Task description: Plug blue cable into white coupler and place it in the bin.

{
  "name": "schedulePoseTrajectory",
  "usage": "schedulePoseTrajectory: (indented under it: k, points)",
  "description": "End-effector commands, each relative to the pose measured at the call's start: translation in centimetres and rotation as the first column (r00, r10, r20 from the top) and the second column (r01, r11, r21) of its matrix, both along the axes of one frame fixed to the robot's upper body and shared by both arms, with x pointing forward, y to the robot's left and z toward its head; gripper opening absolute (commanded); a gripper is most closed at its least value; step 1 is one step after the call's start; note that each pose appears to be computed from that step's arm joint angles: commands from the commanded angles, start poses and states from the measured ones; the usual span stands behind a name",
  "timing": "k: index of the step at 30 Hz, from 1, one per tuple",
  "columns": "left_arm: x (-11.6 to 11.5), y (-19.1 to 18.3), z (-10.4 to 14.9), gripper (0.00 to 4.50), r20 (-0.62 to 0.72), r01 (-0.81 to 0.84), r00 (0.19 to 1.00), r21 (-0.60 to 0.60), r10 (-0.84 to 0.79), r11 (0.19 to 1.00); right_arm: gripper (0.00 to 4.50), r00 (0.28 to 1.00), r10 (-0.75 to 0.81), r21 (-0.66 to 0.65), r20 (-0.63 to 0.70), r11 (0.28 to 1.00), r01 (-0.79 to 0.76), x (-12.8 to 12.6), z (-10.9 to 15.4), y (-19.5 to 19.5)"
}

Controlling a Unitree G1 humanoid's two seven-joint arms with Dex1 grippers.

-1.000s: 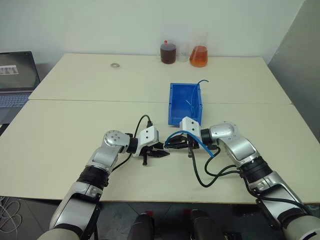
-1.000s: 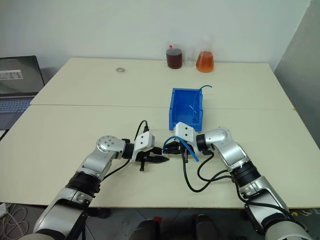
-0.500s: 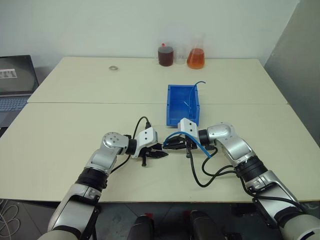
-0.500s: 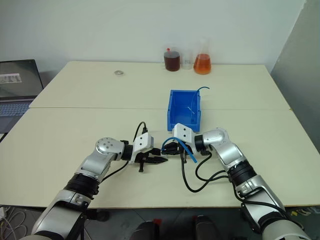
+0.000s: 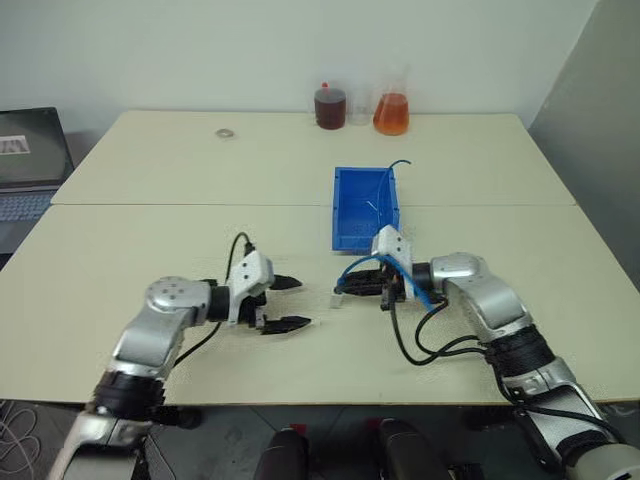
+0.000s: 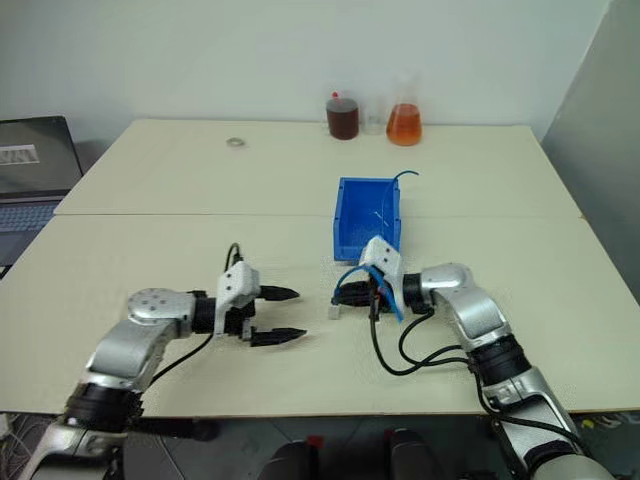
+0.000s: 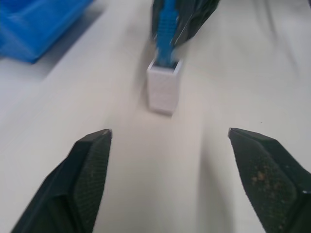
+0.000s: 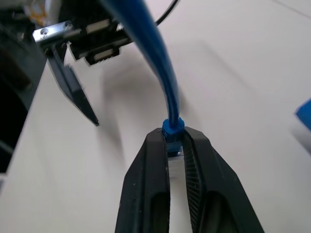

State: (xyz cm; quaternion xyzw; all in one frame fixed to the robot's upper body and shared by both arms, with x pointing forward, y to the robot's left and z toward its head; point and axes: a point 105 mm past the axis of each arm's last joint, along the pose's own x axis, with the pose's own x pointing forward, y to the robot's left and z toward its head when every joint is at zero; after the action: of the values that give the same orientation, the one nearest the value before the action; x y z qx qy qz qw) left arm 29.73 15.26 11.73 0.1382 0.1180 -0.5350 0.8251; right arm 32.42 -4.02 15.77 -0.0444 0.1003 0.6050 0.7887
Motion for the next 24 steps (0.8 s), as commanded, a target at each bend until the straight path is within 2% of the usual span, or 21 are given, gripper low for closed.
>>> schedulePoseTrajectory:
  k: [1, 4, 7, 12, 14, 19, 20, 24]
  points:
    - [-1.0, -1.4, 4.0, 4.45, 0.068, -0.051, 0.996, -0.117, 0.059, 0.992, 0.16, 0.991, -0.135, 0.123, -0.005, 0.983, 0.135, 1.3, 7.4, -1.4]
    - [-1.3, -2.2, 4.3, 4.45, 0.063, -0.085, 0.993, -0.152, 0.095, 0.985, 0.16, 0.954, -0.294, 0.057, -0.059, 0.953, 0.297, 4.2, 8.2, -3.1]
    - [-0.9, -2.7, 4.1, 4.45, 0.07, -0.129, 0.987, -0.166, 0.142, 0.978, 0.16, 0.919, -0.381, 0.023, -0.101, 0.923, 0.385, 6.8, 8.9, -4.0]
    - [-0.8, -3.4, 3.9, 4.45, 0.061, -0.141, 0.986, -0.185, 0.154, 0.973, 0.16, 0.859, -0.502, -0.038, -0.106, 0.865, 0.501, 10.8, 8.0, -4.9]
    - [-0.7, -3.2, 3.9, 4.5, 0.066, -0.166, 0.981, -0.189, 0.181, 0.968, 0.86, 0.845, -0.527, -0.05, -0.093, 0.85, 0.524, 11.7, 7.7, -5.1]
    - [0.2, -1.8, 3.3, 4.5, 0.072, -0.28, 0.953, -0.171, 0.296, 0.944, 1.89, 0.837, -0.539, -0.046, -0.088, 0.842, 0.538, 12.6, 7.7, -5.1]
    - [0.1, -1.7, 3.1, 4.5, 0.071, -0.29, 0.95, -0.172, 0.305, 0.941, 2.38, 0.838, -0.538, -0.04, -0.09, 0.843, 0.537, 12.7, 7.8, -5.2]
    - [-0.1, -1.9, 3.2, 4.5, 0.069, -0.288, 0.95, -0.185, 0.305, 0.94, 3.23, 0.84, -0.535, -0.025, -0.089, 0.845, 0.535, 12.9, 8.4, -5.1]
